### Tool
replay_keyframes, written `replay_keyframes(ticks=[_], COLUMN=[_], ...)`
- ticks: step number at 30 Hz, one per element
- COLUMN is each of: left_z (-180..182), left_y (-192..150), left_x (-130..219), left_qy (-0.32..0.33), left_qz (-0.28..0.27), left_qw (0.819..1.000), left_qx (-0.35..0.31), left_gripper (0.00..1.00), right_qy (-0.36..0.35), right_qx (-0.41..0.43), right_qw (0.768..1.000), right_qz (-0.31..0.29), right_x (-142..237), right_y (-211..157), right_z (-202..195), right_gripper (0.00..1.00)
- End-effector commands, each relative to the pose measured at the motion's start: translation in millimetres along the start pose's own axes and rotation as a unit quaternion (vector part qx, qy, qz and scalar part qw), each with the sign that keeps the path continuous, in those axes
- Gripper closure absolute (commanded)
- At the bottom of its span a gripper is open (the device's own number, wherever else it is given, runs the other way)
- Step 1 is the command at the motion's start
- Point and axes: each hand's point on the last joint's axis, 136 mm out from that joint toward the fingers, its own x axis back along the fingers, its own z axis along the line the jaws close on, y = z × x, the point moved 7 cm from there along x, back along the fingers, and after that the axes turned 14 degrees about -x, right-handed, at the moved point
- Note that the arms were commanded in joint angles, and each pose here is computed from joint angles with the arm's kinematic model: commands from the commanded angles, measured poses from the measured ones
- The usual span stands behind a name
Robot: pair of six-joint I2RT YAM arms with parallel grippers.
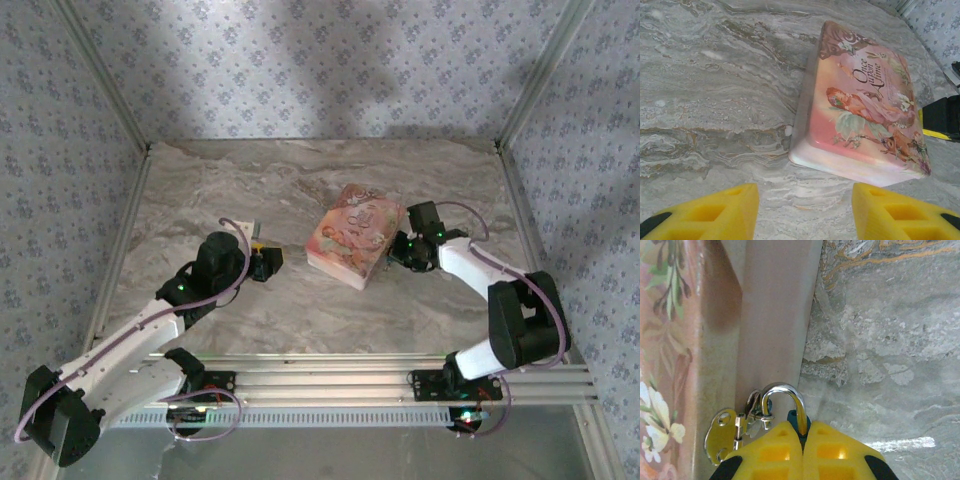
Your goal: Unlock the padlock with the key
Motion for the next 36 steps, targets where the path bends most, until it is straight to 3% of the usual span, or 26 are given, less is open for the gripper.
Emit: replay_keyframes(ticks=[1, 10, 22, 31, 32, 33, 34, 35, 36], left_z=[4, 4, 6, 12, 16, 18, 20, 23, 25], left_y=[-3, -6, -9, 4, 6, 9, 12, 14, 16], left_x=[3, 2, 0, 9, 12, 15, 18, 21, 24], left_qy=[0.008, 0.009, 0.013, 0.048, 0.064, 0.077, 0.087, 0.099, 0.111], left_qz=[-0.001, 0.002, 0.005, 0.014, 0.02, 0.023, 0.026, 0.03, 0.033], left_qw=[1.0, 1.0, 1.0, 0.999, 0.998, 0.997, 0.996, 0.995, 0.993], left_qx=[0.004, 0.006, 0.007, -0.012, -0.012, -0.013, -0.015, -0.017, -0.018], left_gripper=[0.47, 0.47, 0.47, 0.45, 0.43, 0.33, 0.14, 0.02, 0.02], right_qy=[-0.003, 0.029, 0.056, 0.047, 0.053, 0.062, 0.071, 0.079, 0.086], right_qx=[0.008, 0.016, -0.021, -0.003, -0.003, -0.003, -0.003, -0.004, -0.004], right_qw=[1.0, 0.999, 0.998, 0.996, 0.995, 0.994, 0.993, 0.992, 0.991], right_qz=[-0.002, -0.017, 0.001, -0.079, -0.087, -0.093, -0.097, -0.099, -0.1], right_x=[4, 17, -3, 55, 63, 71, 77, 82, 87], right_y=[7, 16, 23, 29, 28, 27, 25, 22, 19], right_z=[5, 24, 10, 14, 15, 16, 19, 20, 23], right_gripper=[1.0, 1.0, 1.0, 1.0, 1.0, 1.0, 1.0, 1.0, 1.0])
